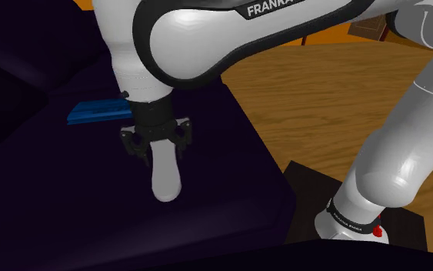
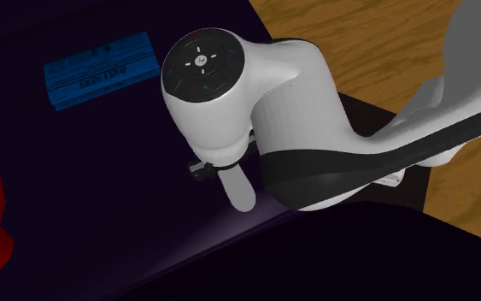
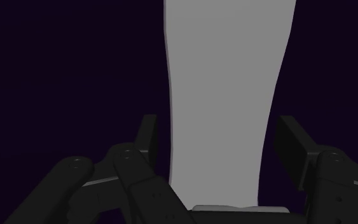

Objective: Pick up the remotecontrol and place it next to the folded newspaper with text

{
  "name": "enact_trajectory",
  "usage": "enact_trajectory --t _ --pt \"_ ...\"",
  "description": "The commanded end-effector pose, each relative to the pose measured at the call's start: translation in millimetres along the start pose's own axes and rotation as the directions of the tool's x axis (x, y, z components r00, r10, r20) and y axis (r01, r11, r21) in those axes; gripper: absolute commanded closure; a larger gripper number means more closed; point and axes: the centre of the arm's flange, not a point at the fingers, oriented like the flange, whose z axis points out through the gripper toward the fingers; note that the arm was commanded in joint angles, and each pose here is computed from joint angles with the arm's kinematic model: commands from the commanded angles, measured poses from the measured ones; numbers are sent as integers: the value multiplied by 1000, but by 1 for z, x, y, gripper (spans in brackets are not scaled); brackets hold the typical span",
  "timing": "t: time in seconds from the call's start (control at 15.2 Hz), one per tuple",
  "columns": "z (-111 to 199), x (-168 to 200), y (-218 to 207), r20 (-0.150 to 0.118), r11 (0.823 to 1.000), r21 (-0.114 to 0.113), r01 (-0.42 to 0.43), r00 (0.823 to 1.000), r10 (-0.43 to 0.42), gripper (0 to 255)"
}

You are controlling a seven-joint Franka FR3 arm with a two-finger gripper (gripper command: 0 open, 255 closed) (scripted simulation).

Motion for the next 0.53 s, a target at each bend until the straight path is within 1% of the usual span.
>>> enact_trajectory --t 0.0,0.46 --pt "-10 1 1 0 1000 0 0 1000 0 255" --pt "-9 90 23 0 1000 0 0 1000 0 255"
